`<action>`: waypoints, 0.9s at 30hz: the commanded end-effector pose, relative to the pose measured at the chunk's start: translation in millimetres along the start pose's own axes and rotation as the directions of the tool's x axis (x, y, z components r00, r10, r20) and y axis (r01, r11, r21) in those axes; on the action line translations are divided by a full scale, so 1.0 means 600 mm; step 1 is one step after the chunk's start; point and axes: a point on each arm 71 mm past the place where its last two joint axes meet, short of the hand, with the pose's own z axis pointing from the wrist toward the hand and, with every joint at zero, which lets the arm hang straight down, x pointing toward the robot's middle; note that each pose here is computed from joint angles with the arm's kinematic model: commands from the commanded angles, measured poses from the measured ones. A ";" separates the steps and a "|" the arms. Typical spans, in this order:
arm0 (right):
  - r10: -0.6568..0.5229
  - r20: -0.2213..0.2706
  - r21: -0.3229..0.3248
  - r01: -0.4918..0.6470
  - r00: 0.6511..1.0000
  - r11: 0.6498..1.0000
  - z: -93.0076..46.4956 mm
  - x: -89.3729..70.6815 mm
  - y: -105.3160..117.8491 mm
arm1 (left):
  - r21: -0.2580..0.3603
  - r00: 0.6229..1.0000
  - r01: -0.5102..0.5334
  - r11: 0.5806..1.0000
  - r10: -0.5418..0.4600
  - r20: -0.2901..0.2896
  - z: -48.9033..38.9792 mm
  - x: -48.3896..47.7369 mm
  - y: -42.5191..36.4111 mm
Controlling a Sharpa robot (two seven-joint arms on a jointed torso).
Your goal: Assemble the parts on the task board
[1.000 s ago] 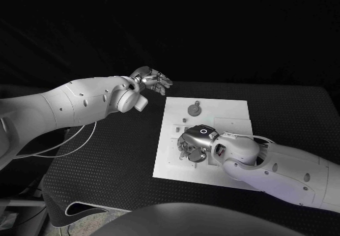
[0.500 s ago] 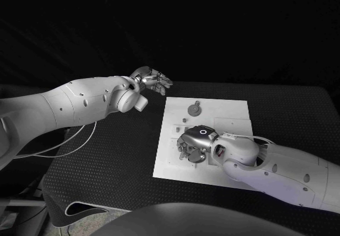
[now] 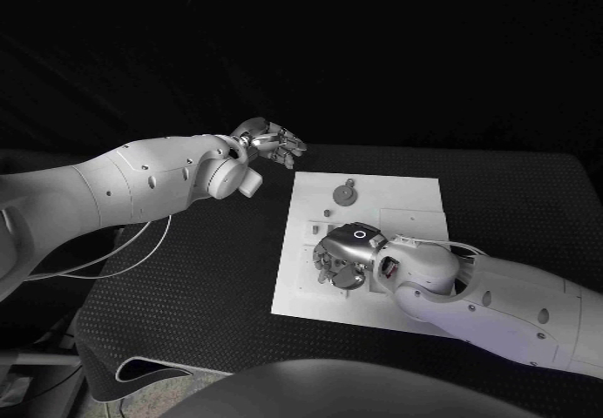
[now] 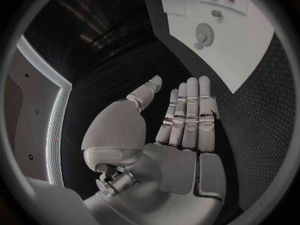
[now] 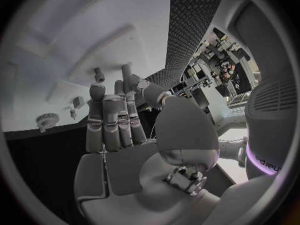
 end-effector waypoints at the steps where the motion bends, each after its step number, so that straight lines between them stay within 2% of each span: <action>1: -0.006 -0.038 -0.006 0.006 0.999 1.000 -0.001 0.010 0.002 | 0.009 1.000 0.008 1.000 -0.008 -0.013 0.001 0.003 -0.003; 27: -0.017 -0.062 0.002 0.017 0.998 1.000 0.002 0.015 0.001 | 0.008 1.000 0.009 1.000 -0.009 -0.015 0.001 0.003 -0.003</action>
